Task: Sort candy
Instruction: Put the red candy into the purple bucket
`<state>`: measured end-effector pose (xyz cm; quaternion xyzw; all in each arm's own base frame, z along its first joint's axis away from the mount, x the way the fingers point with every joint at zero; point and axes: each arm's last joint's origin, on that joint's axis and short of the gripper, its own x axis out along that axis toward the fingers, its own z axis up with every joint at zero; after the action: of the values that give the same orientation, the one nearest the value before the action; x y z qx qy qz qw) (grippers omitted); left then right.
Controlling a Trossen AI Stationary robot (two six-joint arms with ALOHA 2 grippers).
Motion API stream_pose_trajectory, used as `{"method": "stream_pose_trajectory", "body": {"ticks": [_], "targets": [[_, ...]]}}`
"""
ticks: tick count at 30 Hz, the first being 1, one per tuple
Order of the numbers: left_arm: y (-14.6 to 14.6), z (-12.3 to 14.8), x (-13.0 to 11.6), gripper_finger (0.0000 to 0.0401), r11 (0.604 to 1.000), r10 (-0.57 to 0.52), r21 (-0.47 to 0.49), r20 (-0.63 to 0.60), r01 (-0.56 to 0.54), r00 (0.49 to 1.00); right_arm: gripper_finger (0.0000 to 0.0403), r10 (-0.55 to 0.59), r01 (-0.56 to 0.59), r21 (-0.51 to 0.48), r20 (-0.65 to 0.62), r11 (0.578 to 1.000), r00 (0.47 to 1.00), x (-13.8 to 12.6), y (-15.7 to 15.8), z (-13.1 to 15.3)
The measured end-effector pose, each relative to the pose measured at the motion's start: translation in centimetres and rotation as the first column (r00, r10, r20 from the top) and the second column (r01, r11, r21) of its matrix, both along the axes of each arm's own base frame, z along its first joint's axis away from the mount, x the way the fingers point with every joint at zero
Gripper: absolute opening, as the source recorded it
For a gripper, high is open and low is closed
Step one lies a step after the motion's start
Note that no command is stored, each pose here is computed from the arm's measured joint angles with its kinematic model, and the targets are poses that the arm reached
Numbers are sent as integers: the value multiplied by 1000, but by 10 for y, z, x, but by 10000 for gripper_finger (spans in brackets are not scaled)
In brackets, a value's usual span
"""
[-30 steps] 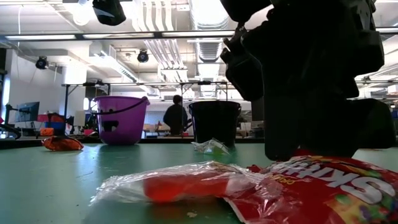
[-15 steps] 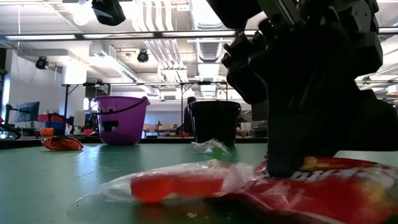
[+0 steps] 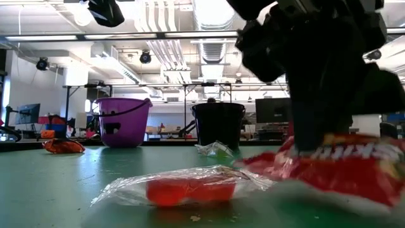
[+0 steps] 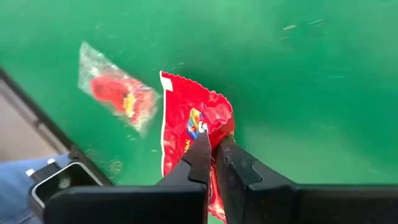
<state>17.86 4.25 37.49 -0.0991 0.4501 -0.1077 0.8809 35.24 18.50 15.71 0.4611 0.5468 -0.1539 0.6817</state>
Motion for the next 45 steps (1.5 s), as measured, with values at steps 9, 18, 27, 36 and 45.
{"method": "stream_pose_trajectory", "body": {"ticks": [9, 18, 27, 36, 45], "targets": [[2, -4, 7, 135, 993, -100, 68, 12, 99, 995, 8, -17, 16, -155, -1, 988, 1000, -1, -19, 41], [11, -44, 29, 135, 994, -85, 73, 46, 81, 995, 8, -34, 91, -382, 154, 920, 988, 5, -78, 93], [26, -86, 52, 135, 989, 146, -39, 201, -141, 969, 8, 42, 107, -535, 259, 838, 965, 7, -151, 132], [42, -95, 72, 135, 930, 358, -221, 353, -295, 864, 8, 98, 122, -628, 305, 768, 947, 4, -206, 152], [55, -110, 94, 135, 910, 402, -266, 371, -319, 837, 8, 132, 113, -640, 322, 760, 938, 3, -230, 156]]}}
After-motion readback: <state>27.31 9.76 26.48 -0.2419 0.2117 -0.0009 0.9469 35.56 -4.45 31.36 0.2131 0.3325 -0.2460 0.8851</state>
